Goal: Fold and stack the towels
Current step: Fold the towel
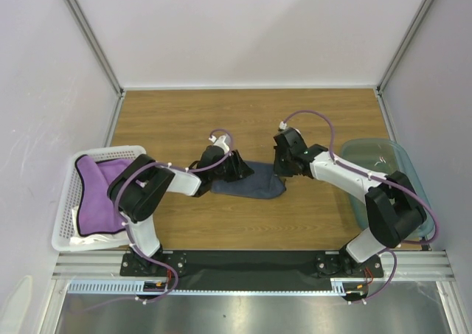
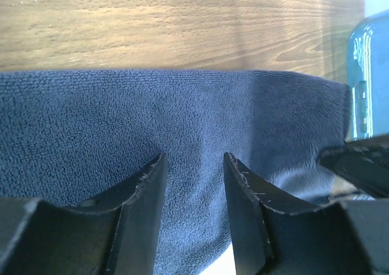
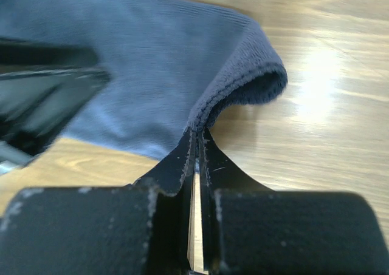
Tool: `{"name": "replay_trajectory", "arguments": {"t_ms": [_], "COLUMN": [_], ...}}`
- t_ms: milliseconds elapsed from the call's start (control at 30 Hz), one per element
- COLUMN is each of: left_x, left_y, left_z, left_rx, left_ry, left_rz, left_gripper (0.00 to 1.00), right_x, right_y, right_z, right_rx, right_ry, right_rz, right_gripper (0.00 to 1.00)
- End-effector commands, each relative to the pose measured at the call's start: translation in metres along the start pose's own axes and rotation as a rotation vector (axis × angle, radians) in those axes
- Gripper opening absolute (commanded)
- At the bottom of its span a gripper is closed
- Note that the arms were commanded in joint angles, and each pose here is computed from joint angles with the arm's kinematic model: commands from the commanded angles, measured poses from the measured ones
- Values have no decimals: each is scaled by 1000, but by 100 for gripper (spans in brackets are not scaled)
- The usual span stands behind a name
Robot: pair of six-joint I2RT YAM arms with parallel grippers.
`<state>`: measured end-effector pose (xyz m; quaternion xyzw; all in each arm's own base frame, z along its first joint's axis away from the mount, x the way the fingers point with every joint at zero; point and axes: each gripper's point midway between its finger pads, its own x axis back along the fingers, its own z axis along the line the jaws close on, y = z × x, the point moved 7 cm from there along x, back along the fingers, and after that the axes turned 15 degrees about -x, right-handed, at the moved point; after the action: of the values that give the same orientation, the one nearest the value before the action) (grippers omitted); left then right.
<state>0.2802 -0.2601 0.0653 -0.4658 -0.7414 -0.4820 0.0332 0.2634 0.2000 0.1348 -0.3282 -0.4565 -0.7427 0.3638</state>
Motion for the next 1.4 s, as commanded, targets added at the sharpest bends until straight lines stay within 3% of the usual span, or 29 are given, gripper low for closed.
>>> {"name": "replay_trajectory", "arguments": {"t_ms": [0,300,467,600,900,1367], "left_x": [-4,32,72,91,95,102], "left_y": [-3,31,48,35,5,-12], "left_z": [-4,-20,-7,12,52,63], "left_rx": [10,-106,-159,-135,-35,11], "left_ry": [-28,24,262,380,593,594], "left_rz": [15,-69,-135,-143,-34,-34], "left_gripper": [48,50,51,53,51,50], "right_x": [9,-8,-7,-12,-29,-49], "right_y": [11,17,17,13,0,-10], "right_z": [35,75,91,107,137,170], "right_rx": [10,69,84,108,138,101], "right_ry": [112,111,147,183,218,327], "right_rz": [-22,-11,-1,17,50,112], "right_gripper": [0,0,0,0,0,0]}}
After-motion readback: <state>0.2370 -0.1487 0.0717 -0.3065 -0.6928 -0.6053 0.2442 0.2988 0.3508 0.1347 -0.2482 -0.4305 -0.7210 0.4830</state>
